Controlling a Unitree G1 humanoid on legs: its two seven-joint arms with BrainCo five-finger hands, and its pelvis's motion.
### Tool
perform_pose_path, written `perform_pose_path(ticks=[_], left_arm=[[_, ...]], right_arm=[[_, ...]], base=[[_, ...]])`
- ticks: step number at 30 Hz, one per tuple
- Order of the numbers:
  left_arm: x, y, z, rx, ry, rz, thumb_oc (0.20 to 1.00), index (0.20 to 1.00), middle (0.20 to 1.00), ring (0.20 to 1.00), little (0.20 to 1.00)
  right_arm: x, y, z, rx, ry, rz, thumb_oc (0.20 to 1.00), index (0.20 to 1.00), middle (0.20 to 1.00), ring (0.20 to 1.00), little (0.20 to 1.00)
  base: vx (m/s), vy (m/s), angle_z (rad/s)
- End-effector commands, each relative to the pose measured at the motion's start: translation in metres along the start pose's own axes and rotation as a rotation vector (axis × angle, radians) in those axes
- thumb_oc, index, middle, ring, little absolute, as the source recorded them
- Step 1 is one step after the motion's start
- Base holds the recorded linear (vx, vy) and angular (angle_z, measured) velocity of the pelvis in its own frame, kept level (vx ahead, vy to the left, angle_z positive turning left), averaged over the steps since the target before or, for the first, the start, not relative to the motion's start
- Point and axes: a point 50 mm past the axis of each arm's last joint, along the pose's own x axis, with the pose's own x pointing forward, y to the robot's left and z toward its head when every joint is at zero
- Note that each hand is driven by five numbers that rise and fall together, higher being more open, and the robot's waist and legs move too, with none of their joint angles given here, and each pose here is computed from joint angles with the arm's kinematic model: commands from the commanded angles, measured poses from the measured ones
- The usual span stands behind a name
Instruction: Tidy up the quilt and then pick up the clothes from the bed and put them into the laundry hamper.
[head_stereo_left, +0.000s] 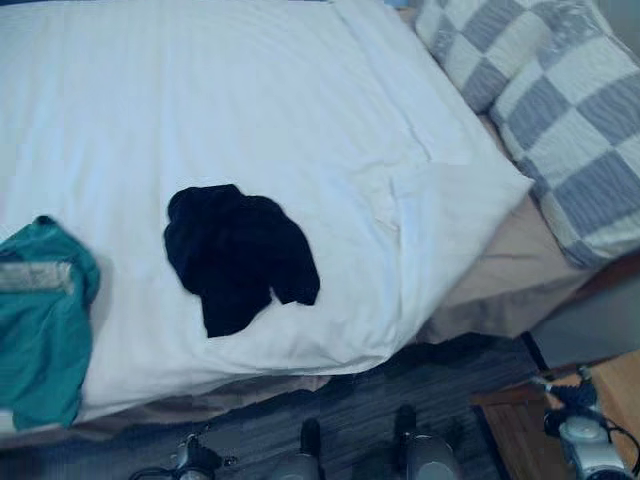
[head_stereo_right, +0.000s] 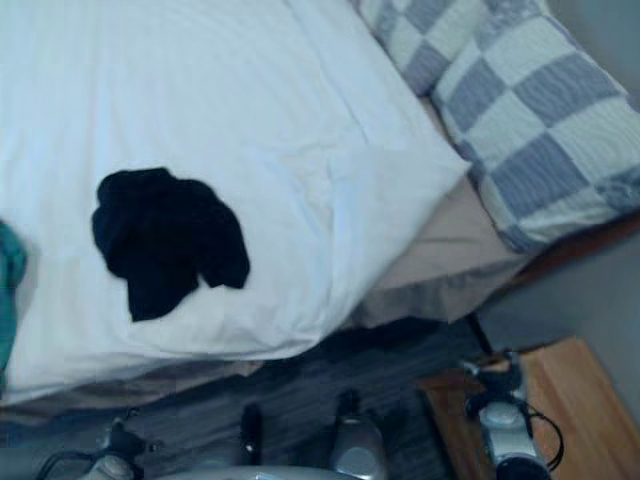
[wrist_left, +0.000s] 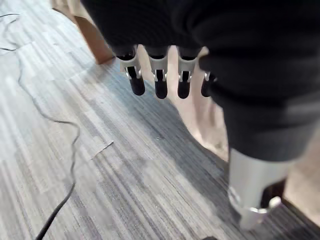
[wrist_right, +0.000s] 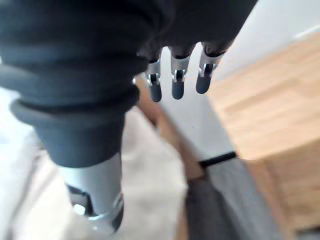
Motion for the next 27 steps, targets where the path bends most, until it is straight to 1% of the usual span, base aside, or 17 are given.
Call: perform_pose_path(ticks=[1,2,3,4,5,6,7,8,11,13,14,15,16,18,22,23,27], left_arm=[[-0.003,-0.002,-0.011,0.038,-0.009,-0.003,1.000,1.000,1.000,1.000,1.000],[-0.005,-0.004,-0.012,0.029,-0.012,-0.002,1.000,1.000,1.000,1.000,1.000],[-0.005,-0.004,-0.012,0.028,-0.012,-0.002,1.000,1.000,1.000,1.000,1.000],[-0.006,-0.005,-0.016,0.015,-0.012,-0.001,1.000,1.000,1.000,1.000,1.000],[-0.007,-0.006,-0.016,0.013,-0.012,-0.002,1.000,1.000,1.000,1.000,1.000],[-0.007,-0.007,-0.013,0.022,-0.033,-0.006,1.000,1.000,1.000,1.000,1.000],[-0.007,-0.008,-0.007,0.042,-0.059,-0.008,1.000,1.000,1.000,1.000,1.000],[-0.006,-0.008,-0.006,0.039,-0.059,-0.007,1.000,1.000,1.000,1.000,1.000],[-0.005,-0.008,0.013,0.099,-0.144,-0.010,1.000,1.000,1.000,1.000,1.000],[-0.003,-0.003,0.024,0.096,-0.176,0.009,1.000,1.000,1.000,1.000,1.000],[-0.002,0.004,0.036,0.099,-0.220,0.033,1.000,1.000,1.000,1.000,1.000],[-0.002,0.003,0.037,0.093,-0.220,0.032,1.000,1.000,1.000,1.000,1.000],[-0.002,0.007,0.047,0.086,-0.259,0.046,1.000,1.000,1.000,1.000,1.000],[-0.002,0.007,0.053,0.065,-0.276,0.058,1.000,1.000,1.000,1.000,1.000],[-0.002,0.005,0.054,0.070,-0.268,0.060,1.000,1.000,1.000,1.000,1.000],[-0.002,0.003,0.053,0.072,-0.264,0.059,1.000,1.000,1.000,1.000,1.000],[-0.003,-0.005,0.049,0.060,-0.239,0.044,1.000,1.000,1.000,1.000,1.000]], right_arm=[[0.020,-0.046,0.074,-0.044,-0.289,-0.190,1.000,1.000,1.000,1.000,1.000],[0.021,-0.050,0.090,-0.046,-0.347,-0.203,1.000,1.000,1.000,1.000,1.000],[0.021,-0.050,0.090,-0.047,-0.348,-0.202,1.000,1.000,1.000,1.000,1.000],[0.020,-0.058,0.129,-0.101,-0.494,-0.221,1.000,1.000,1.000,1.000,1.000],[0.020,-0.058,0.130,-0.102,-0.496,-0.221,1.000,1.000,1.000,1.000,1.000],[0.013,-0.060,0.175,-0.147,-0.663,-0.236,1.000,1.000,1.000,1.000,1.000],[0.006,-0.056,0.204,-0.162,-0.770,-0.235,1.000,1.000,1.000,1.000,1.000],[0.006,-0.056,0.205,-0.161,-0.772,-0.235,1.000,1.000,1.000,1.000,1.000],[-0.013,-0.049,0.271,-0.197,-0.983,-0.233,1.000,1.000,1.000,1.000,1.000],[-0.024,-0.053,0.311,-0.231,-1.081,-0.259,1.000,1.000,1.000,1.000,1.000],[-0.035,-0.060,0.344,-0.260,-1.144,-0.290,1.000,1.000,1.000,1.000,1.000],[-0.035,-0.059,0.347,-0.260,-1.150,-0.291,1.000,1.000,1.000,1.000,1.000],[-0.042,-0.061,0.372,-0.273,-1.176,-0.302,1.000,1.000,1.000,1.000,1.000],[-0.047,-0.057,0.387,-0.269,-1.185,-0.284,1.000,1.000,1.000,1.000,1.000],[-0.044,-0.048,0.400,-0.313,-1.143,-0.262,1.000,1.000,1.000,1.000,1.000],[-0.041,-0.045,0.398,-0.325,-1.125,-0.253,0.200,0.200,0.200,0.200,0.200],[-0.021,-0.043,0.375,-0.293,-1.018,-0.243,0.200,0.200,0.200,0.200,0.200]], base=[[0.09,-0.230,0.82],[0.06,-0.190,0.47],[0.06,-0.163,0.08],[0.04,-0.103,-0.13],[0.06,-0.202,-0.20],[0.03,-0.155,-0.15],[0.02,-0.154,-0.08],[-0.03,-0.097,-0.09],[-0.07,-0.084,-0.09],[-0.08,-0.093,0.00],[-0.08,-0.081,0.08],[-0.12,-0.097,-0.01],[-0.06,-0.049,0.02],[-0.07,-0.045,0.21],[-0.06,-0.034,0.19],[-0.04,-0.026,0.22],[0.01,-0.010,0.07]])
